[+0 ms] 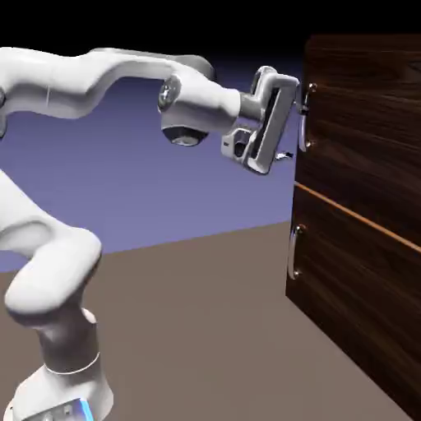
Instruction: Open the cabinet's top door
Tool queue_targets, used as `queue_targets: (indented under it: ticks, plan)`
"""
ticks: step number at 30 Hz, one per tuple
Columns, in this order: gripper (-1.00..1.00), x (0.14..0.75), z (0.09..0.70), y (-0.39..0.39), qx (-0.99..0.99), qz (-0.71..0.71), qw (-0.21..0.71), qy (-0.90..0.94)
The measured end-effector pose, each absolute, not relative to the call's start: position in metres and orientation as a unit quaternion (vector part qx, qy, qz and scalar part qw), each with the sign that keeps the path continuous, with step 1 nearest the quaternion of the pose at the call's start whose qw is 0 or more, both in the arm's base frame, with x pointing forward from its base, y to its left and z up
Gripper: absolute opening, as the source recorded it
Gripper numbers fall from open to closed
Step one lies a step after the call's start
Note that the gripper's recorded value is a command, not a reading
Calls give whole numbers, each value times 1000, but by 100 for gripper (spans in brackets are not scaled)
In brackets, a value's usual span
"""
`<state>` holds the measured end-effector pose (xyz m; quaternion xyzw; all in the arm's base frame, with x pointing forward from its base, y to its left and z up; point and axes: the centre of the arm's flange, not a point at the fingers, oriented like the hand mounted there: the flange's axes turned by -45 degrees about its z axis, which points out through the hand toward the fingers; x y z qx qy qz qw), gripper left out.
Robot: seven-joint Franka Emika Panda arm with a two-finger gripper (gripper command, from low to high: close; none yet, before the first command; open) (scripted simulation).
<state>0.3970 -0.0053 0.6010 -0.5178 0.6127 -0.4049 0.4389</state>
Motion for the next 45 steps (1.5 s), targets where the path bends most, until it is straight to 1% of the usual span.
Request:
queue_targets:
  ticks: [11,20,31,32,37,38,40,45]
  plan:
    - [0,408,603,31,-328,-302,573,688]
    - [0,426,591,70,-171,-183,655,713]
    - [0,457,563,125,13,-13,707,707]
    - [0,457,563,125,13,-13,707,707]
    - [0,500,563,124,12,-14,707,707]
    - [-100,507,563,123,13,-13,707,707]
    - [-100,507,563,123,13,-13,707,707]
    - [-100,482,563,116,-6,5,707,707]
